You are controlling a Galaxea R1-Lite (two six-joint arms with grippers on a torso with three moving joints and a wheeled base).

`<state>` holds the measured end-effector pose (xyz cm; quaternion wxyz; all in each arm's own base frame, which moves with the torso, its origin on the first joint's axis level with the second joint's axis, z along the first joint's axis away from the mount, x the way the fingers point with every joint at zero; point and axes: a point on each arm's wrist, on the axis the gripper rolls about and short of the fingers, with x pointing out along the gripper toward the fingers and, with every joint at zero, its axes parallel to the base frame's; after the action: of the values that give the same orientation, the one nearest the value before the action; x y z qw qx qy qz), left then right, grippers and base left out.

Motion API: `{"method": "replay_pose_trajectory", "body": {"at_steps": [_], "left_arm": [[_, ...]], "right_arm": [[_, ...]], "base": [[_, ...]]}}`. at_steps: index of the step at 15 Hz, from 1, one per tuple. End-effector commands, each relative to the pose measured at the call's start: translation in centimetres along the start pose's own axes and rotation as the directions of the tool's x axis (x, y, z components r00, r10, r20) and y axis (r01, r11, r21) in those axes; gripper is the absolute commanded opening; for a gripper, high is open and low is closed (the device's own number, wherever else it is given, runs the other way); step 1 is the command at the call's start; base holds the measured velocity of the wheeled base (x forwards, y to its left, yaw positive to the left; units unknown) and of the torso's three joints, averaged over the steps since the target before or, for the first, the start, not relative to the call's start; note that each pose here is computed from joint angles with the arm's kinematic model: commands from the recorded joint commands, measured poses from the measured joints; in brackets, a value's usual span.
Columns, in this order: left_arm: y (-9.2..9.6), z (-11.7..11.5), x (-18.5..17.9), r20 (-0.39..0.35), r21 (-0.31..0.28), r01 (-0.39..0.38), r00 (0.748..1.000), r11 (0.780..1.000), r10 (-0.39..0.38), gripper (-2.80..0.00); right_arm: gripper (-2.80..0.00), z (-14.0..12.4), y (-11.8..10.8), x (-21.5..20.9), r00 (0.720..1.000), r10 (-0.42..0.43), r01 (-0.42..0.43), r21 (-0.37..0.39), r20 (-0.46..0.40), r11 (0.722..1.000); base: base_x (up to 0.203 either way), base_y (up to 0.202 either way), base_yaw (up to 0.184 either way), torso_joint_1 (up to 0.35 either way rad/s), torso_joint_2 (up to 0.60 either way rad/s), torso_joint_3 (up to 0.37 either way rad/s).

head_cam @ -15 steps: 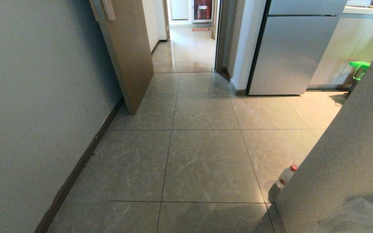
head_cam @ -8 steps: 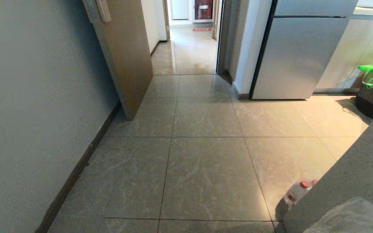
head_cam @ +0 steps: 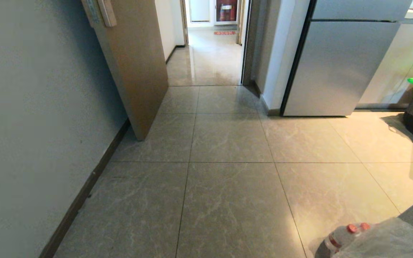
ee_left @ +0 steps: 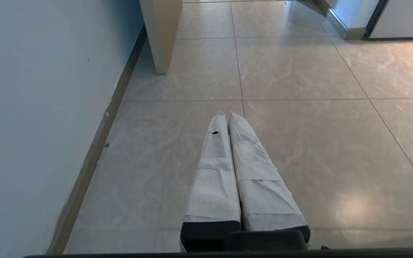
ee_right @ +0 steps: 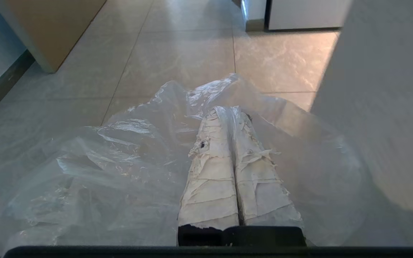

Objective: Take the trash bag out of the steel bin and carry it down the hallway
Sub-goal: Put the trash bag at the door

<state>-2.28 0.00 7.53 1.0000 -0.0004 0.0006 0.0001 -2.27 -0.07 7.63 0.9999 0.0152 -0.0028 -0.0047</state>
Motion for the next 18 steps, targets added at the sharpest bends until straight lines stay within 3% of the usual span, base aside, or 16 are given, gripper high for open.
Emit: {"method": "replay_pose_trajectory", "body": {"at_steps": [1, 18], "left_arm": [[0.00, 0.00, 0.00, 0.000, -0.001, 0.000, 1.000, 1.000, 0.000, -2.80], [0.00, 0.00, 0.00, 0.000, -0.001, 0.000, 1.000, 1.000, 0.000, -2.80]], "right_arm": [[-2.80, -0.04, 0.00, 0.02, 1.000, 0.000, 0.000, 0.000, -0.002, 1.000], [-2.80, -0.04, 0.00, 0.02, 1.000, 0.000, 0.000, 0.000, -0.002, 1.000]], "base": [[0.188, 0.000, 0.001, 0.002, 0.00, 0.002], [0.191, 0.000, 0.001, 0.002, 0.00, 0.004]]}}
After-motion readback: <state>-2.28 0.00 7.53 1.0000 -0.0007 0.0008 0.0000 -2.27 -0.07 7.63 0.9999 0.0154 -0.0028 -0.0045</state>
